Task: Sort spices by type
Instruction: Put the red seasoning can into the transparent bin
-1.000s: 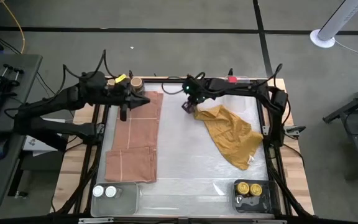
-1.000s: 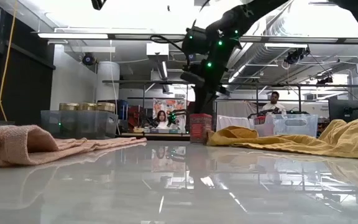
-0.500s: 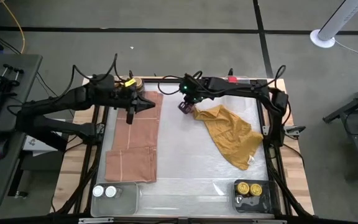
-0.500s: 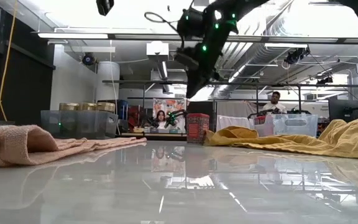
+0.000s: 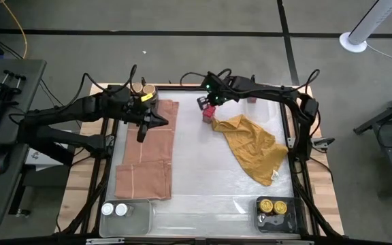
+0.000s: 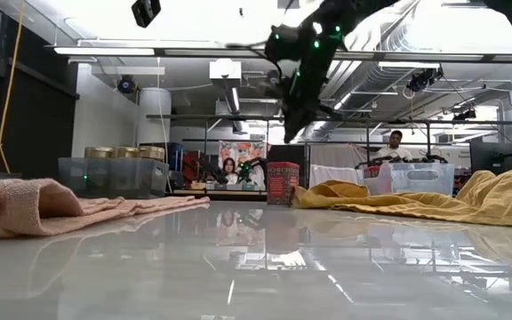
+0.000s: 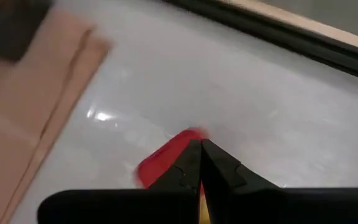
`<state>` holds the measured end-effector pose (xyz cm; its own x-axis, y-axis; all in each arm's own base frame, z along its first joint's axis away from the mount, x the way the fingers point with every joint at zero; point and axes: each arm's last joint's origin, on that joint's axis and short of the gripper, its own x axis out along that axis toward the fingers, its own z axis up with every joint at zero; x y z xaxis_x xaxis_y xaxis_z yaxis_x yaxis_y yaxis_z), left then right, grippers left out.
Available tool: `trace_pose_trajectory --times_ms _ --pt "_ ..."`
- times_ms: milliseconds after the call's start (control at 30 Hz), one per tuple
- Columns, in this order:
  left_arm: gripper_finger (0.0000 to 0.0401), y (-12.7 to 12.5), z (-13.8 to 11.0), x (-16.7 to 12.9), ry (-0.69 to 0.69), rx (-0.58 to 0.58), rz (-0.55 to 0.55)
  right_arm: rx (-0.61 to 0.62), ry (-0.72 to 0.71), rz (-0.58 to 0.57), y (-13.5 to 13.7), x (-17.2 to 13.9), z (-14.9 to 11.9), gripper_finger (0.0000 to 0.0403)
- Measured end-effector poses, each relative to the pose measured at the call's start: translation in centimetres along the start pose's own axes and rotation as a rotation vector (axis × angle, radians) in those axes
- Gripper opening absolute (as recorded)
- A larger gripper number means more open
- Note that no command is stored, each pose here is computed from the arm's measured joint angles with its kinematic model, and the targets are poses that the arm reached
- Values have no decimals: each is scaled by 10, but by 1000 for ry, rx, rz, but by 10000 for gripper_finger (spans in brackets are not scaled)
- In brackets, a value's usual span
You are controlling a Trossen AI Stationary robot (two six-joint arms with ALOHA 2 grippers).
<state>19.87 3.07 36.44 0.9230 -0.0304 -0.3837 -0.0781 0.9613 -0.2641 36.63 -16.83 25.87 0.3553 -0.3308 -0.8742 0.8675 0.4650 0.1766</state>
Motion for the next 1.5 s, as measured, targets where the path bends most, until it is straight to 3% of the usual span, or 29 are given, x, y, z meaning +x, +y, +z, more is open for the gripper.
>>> trace_pose_trajectory --times_ms 233,767,1033,1333,1500 --pt "0 -1 -5 6 56 -11 6 187 -4 -58 -21 19 0 0" --pt "0 -11 -24 40 234 25 15 283 -41 -17 -24 52 -20 0" --pt "0 -19 -31 53 290 36 -12 116 91 40 1 46 -48 0" --pt "0 -22 -34 49 312 38 -21 -192 248 178 58 16 -115 0" --pt "0 -22 -36 46 337 45 -16 -334 167 230 71 -11 -127 0"
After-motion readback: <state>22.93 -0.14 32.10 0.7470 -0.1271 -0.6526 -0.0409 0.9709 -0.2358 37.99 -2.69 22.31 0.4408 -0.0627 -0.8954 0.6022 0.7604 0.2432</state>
